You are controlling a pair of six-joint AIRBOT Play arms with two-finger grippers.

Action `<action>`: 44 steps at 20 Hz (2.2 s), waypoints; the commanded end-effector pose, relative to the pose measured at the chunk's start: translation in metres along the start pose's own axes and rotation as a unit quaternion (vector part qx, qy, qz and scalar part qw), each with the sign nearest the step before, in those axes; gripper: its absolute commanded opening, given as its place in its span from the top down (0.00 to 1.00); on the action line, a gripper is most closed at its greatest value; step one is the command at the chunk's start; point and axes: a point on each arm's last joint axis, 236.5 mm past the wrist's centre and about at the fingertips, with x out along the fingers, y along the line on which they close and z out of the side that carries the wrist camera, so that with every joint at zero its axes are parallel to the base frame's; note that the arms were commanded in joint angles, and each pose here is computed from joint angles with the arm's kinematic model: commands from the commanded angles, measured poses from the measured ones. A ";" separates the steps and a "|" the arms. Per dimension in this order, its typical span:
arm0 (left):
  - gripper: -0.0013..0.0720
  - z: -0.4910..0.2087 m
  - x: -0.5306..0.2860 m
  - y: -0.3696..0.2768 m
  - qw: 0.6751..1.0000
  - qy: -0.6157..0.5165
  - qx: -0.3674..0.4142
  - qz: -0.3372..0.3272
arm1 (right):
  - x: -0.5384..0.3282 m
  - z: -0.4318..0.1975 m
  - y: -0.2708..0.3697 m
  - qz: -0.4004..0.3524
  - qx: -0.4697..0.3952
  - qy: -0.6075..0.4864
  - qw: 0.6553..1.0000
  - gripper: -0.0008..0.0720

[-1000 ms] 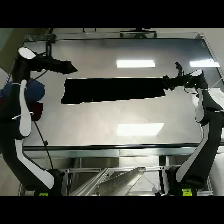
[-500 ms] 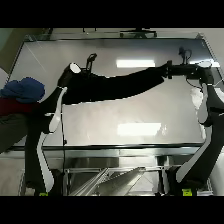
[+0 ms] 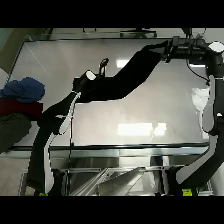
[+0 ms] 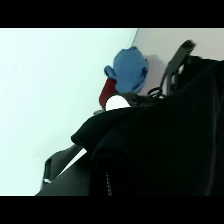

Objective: Fold the shirts.

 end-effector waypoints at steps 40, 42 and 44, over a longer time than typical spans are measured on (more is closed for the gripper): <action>0.95 0.033 -0.387 0.039 0.994 -0.111 -0.015 0.014 | 0.096 -0.066 -0.239 -0.338 0.005 0.080 0.938 0.01; 0.95 0.033 -0.386 0.039 0.994 -0.111 -0.014 0.014 | 0.108 -0.079 -0.254 -0.323 0.036 0.086 0.942 0.01; 0.95 0.033 -0.386 0.039 0.994 -0.111 -0.014 0.013 | 0.125 -0.093 -0.264 -0.302 0.062 0.093 0.947 0.01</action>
